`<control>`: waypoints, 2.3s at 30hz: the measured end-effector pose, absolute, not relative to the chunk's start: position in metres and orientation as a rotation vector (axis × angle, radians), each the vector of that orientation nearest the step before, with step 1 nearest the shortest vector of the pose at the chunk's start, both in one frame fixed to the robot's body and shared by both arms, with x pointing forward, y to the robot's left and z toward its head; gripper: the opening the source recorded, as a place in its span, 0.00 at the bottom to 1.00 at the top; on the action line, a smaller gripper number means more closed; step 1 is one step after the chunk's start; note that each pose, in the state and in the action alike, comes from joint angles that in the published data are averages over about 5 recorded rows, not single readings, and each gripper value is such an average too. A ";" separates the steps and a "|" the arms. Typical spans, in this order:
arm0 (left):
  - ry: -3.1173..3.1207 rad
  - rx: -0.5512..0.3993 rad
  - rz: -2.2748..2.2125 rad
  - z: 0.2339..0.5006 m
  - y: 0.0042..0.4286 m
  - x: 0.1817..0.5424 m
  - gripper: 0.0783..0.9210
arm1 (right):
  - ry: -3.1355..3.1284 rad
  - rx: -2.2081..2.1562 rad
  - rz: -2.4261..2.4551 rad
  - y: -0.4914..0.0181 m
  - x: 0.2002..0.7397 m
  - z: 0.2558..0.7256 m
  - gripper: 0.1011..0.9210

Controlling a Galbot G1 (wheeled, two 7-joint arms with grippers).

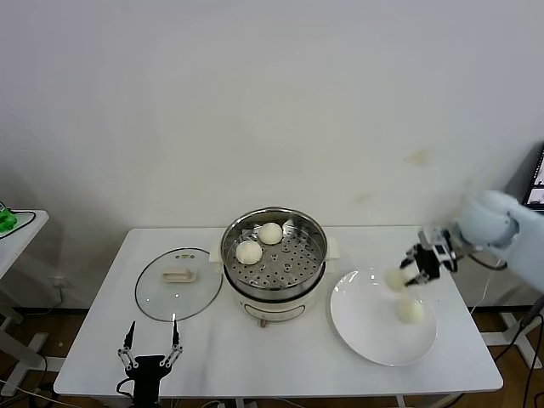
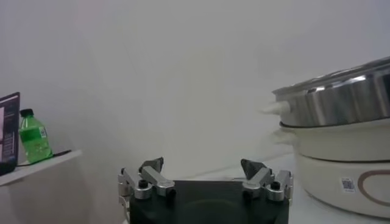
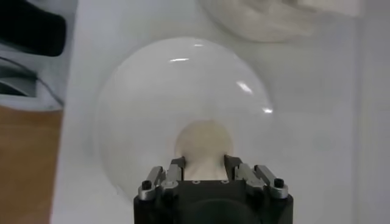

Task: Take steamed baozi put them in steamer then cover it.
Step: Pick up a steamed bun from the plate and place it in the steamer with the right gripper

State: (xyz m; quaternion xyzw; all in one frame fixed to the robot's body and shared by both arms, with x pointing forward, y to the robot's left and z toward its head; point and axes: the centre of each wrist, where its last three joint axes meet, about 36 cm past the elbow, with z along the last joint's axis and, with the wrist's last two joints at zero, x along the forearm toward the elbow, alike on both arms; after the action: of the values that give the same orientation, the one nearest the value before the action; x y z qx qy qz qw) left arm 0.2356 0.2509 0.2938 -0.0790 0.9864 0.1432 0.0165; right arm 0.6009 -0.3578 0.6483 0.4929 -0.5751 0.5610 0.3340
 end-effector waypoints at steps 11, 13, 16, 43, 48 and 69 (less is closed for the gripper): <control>3.067 -0.251 0.437 0.293 0.250 0.238 0.88 | -1.481 1.375 1.674 -0.266 0.635 0.731 0.42; 3.068 -0.255 0.437 0.292 0.250 0.238 0.88 | -1.464 1.406 1.711 -0.245 0.636 0.738 0.42; 3.070 -0.263 0.439 0.291 0.252 0.238 0.88 | -1.433 1.456 1.766 -0.215 0.636 0.745 0.42; 3.088 -0.340 0.432 0.286 0.255 0.227 0.88 | -1.004 1.840 2.146 -0.100 0.619 0.659 0.42; 3.088 -0.346 0.429 0.284 0.255 0.228 0.88 | -0.935 1.886 2.199 -0.095 0.617 0.642 0.42; 3.091 -0.358 0.425 0.279 0.256 0.234 0.88 | -0.777 2.000 2.252 -0.084 0.615 0.596 0.43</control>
State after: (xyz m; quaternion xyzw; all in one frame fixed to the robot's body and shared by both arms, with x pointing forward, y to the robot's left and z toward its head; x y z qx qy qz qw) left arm 0.2338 0.2565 0.2786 -0.1139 0.9842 0.1352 0.0004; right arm 0.6145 -0.0839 0.5960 0.6429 -0.2498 0.7239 0.0154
